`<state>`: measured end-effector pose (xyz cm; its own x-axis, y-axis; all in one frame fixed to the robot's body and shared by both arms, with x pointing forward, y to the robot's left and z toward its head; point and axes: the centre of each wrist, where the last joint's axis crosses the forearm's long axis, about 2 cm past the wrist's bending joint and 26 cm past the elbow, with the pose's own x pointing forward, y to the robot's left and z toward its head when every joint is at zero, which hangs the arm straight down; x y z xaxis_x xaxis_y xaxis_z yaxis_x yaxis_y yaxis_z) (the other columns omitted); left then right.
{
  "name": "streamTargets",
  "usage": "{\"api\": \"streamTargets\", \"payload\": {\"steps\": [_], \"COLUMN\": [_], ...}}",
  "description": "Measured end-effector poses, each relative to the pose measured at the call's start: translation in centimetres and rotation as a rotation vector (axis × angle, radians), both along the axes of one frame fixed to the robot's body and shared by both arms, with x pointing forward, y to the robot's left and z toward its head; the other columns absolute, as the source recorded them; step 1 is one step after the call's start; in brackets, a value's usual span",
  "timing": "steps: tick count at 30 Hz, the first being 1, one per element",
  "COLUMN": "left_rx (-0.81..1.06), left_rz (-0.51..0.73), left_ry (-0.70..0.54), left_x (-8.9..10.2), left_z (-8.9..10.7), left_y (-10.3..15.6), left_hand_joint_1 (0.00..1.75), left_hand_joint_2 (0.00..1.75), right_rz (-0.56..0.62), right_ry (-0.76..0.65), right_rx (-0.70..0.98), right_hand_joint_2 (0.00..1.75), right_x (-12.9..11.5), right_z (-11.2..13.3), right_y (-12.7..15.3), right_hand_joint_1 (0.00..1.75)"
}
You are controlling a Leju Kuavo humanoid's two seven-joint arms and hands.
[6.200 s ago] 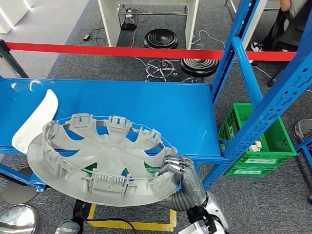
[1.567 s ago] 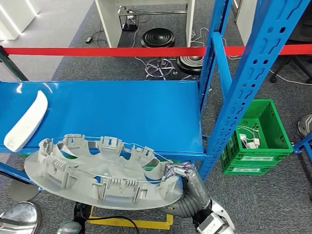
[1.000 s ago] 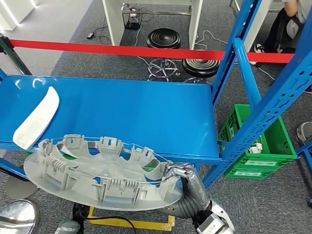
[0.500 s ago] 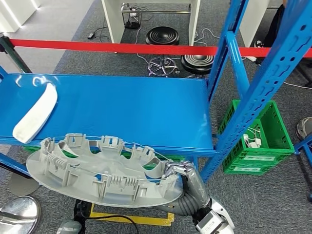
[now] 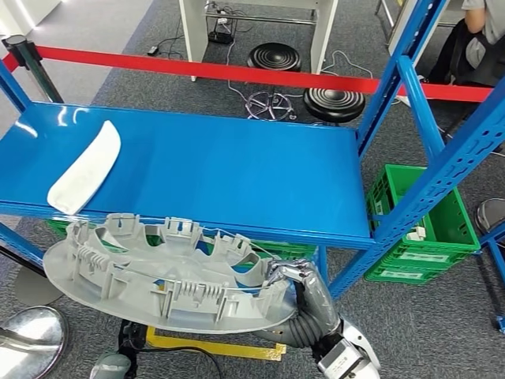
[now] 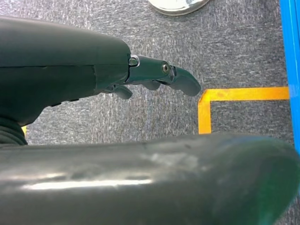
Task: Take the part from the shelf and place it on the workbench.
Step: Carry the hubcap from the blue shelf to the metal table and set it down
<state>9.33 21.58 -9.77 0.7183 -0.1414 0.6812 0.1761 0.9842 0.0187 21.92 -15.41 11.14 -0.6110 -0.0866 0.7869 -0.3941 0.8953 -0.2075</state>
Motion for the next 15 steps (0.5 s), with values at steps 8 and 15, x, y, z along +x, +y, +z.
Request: {"api": "streamTargets", "payload": {"steps": [8, 15], "left_rx": [0.006, 0.005], "left_rz": [0.0, 0.002], "left_ry": [-0.004, -0.001], "left_x": [0.17, 0.21], "left_z": [0.03, 0.05], "left_y": [0.06, 0.0], "left_hand_joint_1": [0.0, 0.0], "left_hand_joint_2": [0.0, 0.0], "right_rz": [0.0, -0.001], "right_ry": [0.002, 0.003], "right_rx": [-0.001, -0.003], "right_hand_joint_2": [1.75, 1.75], "right_x": [-0.01, 0.03], "right_z": [-0.05, -0.08], "right_y": [0.0, -0.01], "right_hand_joint_1": [1.75, 1.75]}}
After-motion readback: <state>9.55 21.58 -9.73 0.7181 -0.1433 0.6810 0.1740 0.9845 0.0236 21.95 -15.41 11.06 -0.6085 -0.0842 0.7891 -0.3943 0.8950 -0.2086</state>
